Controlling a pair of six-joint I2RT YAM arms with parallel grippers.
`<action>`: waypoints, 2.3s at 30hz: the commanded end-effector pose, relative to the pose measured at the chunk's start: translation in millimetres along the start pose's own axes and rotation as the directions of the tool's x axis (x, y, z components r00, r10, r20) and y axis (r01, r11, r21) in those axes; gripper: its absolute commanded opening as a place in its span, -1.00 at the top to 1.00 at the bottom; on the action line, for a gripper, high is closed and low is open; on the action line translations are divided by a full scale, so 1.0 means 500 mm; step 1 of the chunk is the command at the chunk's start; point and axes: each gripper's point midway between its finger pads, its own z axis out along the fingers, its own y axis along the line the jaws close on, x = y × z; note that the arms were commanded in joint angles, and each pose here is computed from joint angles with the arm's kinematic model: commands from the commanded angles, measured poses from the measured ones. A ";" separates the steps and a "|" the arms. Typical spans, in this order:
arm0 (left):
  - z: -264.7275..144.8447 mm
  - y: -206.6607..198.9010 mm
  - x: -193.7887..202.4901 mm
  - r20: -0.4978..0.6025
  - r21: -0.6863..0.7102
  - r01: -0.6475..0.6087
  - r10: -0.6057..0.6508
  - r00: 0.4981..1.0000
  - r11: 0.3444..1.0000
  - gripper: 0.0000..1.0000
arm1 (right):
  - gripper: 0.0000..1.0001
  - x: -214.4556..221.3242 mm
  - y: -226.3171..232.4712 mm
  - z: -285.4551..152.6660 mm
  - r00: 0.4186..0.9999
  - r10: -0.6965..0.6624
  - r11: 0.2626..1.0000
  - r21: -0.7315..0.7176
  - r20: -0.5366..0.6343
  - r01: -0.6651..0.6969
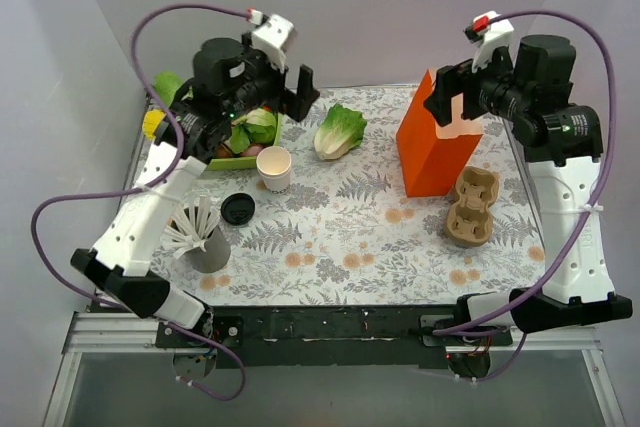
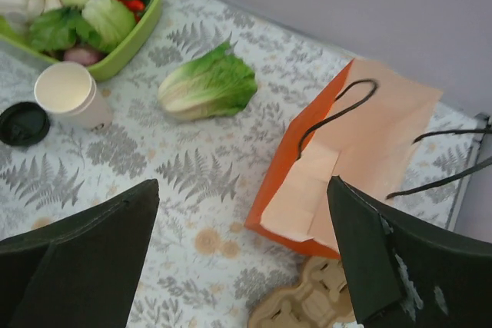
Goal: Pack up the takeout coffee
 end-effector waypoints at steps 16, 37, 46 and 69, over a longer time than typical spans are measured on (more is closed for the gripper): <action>-0.023 -0.045 0.411 -0.623 0.181 -0.015 0.127 0.772 0.983 -0.61 | -0.05 0.270 0.269 0.051 0.956 -0.280 0.740 -0.654 -0.085 0.159; -0.019 0.035 0.591 -0.853 -0.005 -0.100 0.048 0.519 0.995 -0.40 | 0.71 0.546 0.156 0.116 0.785 -0.547 0.758 -0.569 -0.290 0.319; -0.010 0.040 0.619 -0.865 0.015 -0.098 0.063 0.498 0.995 -0.11 | 0.77 0.545 0.013 0.199 0.765 -0.521 0.838 -0.396 -0.378 0.375; 0.048 0.048 0.637 -0.873 0.033 -0.064 0.060 0.485 0.997 0.63 | 0.70 0.535 0.074 0.142 0.865 -0.383 0.872 -0.435 -0.326 0.222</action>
